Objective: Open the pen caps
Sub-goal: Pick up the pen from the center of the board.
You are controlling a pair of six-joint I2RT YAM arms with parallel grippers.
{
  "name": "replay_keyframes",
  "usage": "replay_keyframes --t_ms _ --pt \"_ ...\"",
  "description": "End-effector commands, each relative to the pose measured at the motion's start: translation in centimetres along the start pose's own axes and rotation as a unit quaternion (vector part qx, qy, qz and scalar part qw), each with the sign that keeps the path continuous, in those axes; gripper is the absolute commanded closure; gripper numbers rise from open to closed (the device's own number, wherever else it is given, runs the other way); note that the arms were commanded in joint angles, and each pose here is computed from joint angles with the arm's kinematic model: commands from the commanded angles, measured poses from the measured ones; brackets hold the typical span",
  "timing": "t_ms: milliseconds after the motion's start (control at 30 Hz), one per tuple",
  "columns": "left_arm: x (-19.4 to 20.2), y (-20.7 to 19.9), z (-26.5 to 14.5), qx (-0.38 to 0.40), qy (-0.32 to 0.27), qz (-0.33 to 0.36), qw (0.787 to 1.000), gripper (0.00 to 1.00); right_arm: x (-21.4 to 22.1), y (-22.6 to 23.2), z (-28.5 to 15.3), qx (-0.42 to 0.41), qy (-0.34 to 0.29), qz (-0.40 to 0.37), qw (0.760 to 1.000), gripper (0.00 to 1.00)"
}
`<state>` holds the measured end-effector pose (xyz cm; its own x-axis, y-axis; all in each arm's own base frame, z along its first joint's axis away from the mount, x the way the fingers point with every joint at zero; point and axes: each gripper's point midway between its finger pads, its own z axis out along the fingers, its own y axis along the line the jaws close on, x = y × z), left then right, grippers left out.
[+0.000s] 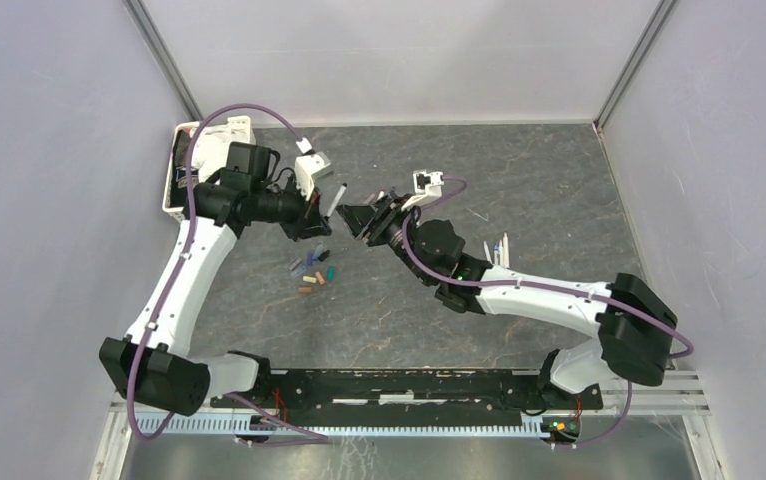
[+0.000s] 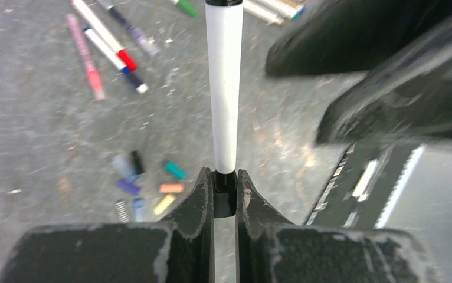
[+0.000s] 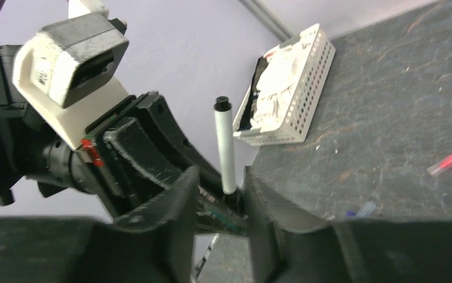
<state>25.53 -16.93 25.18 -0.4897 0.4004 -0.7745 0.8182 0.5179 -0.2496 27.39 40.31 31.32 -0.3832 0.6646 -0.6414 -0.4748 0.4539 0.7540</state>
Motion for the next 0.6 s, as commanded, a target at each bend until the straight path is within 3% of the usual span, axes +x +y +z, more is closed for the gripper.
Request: replay_keyframes --t_ms 0,267,400,567 --pt "2.6 2.7 -1.8 -0.074 0.058 0.136 0.986 0.98 -2.8 1.2 -0.6 -0.022 0.038 -0.046 0.998 0.48" --pt "8.6 2.3 -2.9 -0.051 0.176 0.310 0.933 0.98 0.7 -1.3 0.4 -0.072 0.253 -0.071 0.962 0.43" --pt "10.0 1.4 -3.1 -0.028 0.208 0.384 0.899 0.98 5.8 -0.5 -0.6 -0.139 0.384 -0.043 0.912 0.44" --pt "11.0 1.7 -3.5 -0.029 0.238 0.432 0.869 0.98 9.2 -1.7 -2.3 -0.149 0.449 -0.037 0.881 0.45"
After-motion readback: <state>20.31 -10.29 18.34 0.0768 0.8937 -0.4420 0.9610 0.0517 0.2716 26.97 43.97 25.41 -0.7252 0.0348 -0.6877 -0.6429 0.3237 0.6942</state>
